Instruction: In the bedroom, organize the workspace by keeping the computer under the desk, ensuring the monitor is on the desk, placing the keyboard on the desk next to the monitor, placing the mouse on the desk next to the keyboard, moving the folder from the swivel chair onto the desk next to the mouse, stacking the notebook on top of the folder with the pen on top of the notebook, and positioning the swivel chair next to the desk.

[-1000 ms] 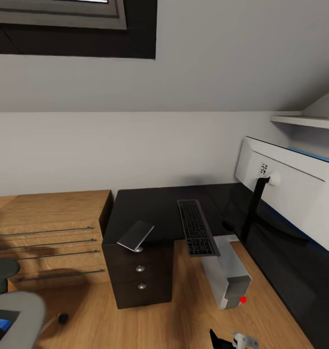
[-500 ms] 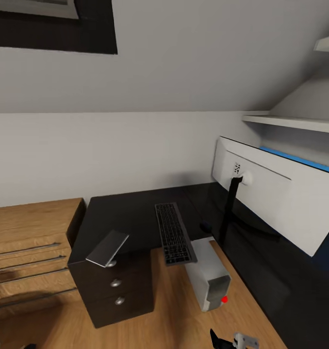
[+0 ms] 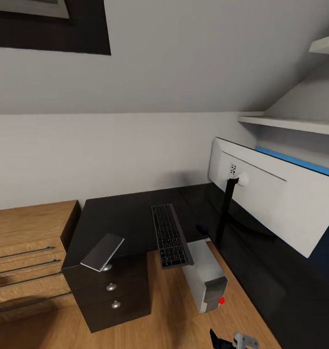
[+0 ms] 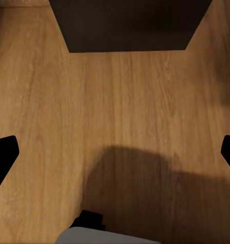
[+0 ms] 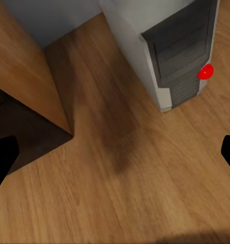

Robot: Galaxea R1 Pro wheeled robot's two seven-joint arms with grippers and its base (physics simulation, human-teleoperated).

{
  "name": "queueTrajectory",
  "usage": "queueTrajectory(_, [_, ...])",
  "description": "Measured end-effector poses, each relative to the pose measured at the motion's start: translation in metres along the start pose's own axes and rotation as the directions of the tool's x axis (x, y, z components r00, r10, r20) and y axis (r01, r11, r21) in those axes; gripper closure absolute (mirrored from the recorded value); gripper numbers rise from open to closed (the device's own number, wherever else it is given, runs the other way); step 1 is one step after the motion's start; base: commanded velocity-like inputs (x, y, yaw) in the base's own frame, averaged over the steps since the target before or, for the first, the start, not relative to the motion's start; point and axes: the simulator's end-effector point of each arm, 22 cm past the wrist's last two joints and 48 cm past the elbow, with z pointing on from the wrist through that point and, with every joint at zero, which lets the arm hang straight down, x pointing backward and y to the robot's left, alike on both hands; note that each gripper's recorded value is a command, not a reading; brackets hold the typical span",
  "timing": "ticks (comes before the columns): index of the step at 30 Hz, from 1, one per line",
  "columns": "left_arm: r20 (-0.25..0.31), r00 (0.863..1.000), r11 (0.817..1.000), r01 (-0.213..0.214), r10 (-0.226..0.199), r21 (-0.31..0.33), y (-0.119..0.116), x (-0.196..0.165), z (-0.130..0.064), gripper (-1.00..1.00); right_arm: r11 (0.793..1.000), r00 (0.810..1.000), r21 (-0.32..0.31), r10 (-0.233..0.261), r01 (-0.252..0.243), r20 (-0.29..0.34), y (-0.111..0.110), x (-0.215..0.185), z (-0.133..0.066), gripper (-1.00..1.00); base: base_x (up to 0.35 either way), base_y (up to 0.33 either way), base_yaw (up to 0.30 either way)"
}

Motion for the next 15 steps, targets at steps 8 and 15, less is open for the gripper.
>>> queueTrajectory(8, [-0.003,1.0,1.0,0.0,0.0,0.0,0.0,-0.006,-0.009,-1.0,1.0,1.0,0.003,-0.002,0.002,0.001,0.001,-0.009,-0.008,-1.0,0.0,0.0,0.0])
queueTrajectory(15, [-0.008,1.0,1.0,-0.001,0.001,-0.001,0.001,-0.011,-0.018,-1.0,1.0,1.0,0.01,-0.02,0.02,0.014,-0.003,-0.014,-0.02,-1.0,0.0,0.0,0.0])
